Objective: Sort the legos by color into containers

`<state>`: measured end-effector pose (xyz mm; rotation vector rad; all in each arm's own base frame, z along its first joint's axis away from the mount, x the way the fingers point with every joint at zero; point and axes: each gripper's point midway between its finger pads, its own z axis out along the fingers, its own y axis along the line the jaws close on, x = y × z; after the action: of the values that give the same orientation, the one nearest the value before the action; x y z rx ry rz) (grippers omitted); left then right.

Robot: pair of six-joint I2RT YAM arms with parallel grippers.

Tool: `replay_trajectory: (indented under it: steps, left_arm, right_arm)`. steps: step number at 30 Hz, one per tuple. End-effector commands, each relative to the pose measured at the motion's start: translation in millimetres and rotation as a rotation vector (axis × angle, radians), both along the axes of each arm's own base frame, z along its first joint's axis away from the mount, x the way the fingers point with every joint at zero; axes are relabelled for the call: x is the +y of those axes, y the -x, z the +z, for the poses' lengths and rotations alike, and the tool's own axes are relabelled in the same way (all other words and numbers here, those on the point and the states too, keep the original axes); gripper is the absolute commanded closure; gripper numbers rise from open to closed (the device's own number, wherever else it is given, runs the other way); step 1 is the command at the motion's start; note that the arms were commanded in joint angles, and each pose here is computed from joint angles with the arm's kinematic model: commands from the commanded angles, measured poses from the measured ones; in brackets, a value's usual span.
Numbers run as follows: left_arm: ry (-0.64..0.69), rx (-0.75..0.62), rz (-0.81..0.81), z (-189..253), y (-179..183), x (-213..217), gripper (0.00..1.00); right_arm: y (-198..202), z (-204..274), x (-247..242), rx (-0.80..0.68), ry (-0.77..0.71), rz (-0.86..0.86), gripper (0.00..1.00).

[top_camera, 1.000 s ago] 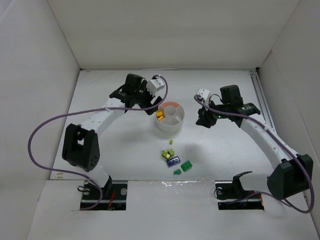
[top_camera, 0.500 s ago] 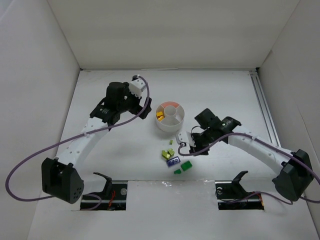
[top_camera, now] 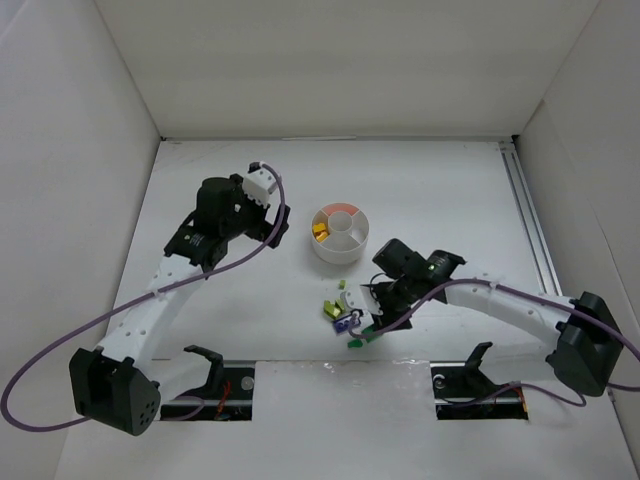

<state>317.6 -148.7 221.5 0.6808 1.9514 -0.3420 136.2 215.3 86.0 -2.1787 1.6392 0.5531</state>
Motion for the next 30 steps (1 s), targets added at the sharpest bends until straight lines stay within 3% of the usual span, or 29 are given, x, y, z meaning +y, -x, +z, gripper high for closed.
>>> replay_trajectory:
  steps: [1, 30]
  left_arm:
    - [-0.007, -0.004, 0.005, -2, 6, 4, 0.0]
    - [-0.04, -0.024, -0.005, -7, -1, 5, 0.0]
  right_arm:
    - [2, -2, 14, -0.011, -0.025, 0.034, 0.34]
    - [5, -54, 22, 0.019, 0.116, 0.06, 0.33]
